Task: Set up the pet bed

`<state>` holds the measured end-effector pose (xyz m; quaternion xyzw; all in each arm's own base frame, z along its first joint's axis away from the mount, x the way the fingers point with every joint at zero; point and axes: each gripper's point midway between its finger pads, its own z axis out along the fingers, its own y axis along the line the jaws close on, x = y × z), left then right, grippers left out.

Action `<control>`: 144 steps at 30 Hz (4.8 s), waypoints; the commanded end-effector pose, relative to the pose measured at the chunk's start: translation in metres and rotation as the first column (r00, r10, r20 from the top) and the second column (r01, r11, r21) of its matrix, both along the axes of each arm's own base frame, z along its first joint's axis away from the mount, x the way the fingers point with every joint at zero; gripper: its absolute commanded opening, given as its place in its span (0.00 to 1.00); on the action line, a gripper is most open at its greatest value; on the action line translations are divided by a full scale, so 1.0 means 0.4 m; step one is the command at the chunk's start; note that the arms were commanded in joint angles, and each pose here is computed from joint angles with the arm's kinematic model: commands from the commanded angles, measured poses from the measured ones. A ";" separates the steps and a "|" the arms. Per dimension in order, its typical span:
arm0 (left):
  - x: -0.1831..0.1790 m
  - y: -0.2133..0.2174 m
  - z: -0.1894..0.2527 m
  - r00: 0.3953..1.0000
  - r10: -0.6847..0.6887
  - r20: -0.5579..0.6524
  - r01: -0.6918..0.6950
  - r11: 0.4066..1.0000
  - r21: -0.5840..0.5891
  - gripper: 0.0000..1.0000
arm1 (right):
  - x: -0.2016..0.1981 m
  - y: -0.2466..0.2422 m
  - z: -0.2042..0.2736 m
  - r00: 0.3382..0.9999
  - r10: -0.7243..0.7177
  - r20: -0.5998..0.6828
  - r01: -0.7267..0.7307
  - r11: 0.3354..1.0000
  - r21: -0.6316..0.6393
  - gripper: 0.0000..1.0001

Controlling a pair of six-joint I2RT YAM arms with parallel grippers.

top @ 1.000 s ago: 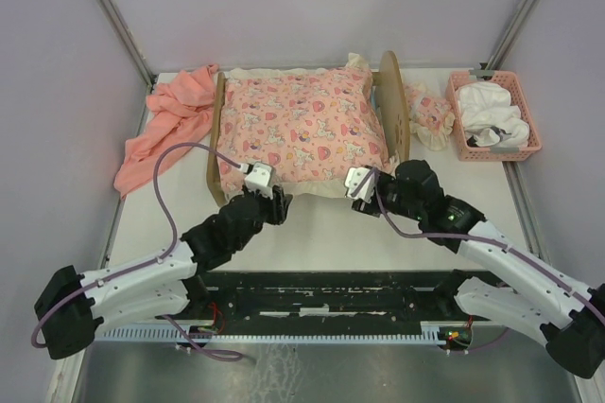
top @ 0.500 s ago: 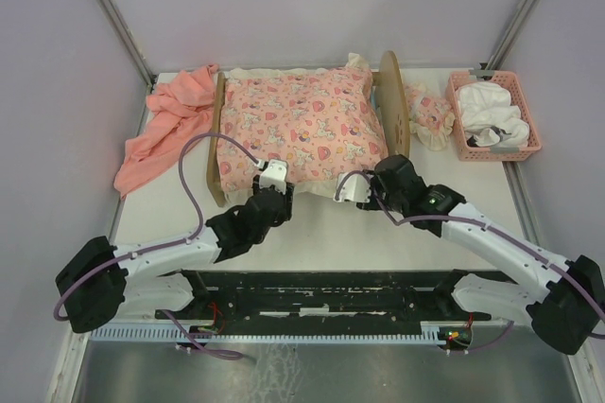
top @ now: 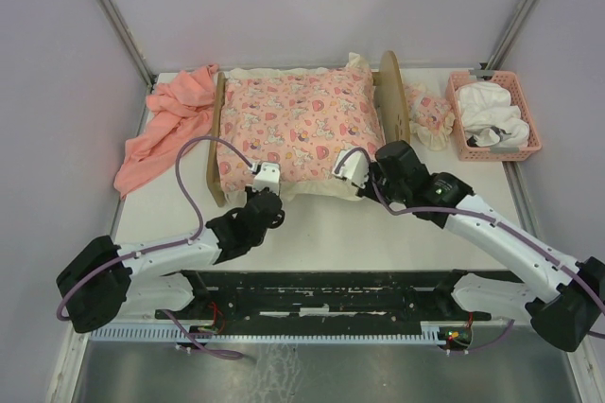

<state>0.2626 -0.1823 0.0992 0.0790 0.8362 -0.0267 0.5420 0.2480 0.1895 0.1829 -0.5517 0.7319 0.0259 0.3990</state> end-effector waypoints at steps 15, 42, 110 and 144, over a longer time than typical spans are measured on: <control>-0.036 -0.134 0.232 0.924 -0.310 0.225 0.348 0.924 -0.156 0.41 | -0.025 0.002 -0.001 0.919 -0.343 -0.194 0.386 0.879 0.278 0.57; -0.156 -0.656 0.218 0.517 -0.750 0.413 0.487 0.654 0.579 0.61 | 0.193 -0.290 0.186 0.568 -0.783 -0.254 0.771 0.399 0.497 0.73; 0.104 -0.475 0.296 0.787 -0.418 0.453 0.517 0.848 -0.117 0.03 | 0.097 -0.145 0.066 0.942 0.058 0.331 -0.138 0.965 0.223 0.48; 0.125 -0.450 0.272 0.795 -0.412 0.444 0.514 0.847 -0.135 0.03 | 0.173 -0.134 0.025 0.944 0.162 0.287 -0.183 0.982 0.047 0.44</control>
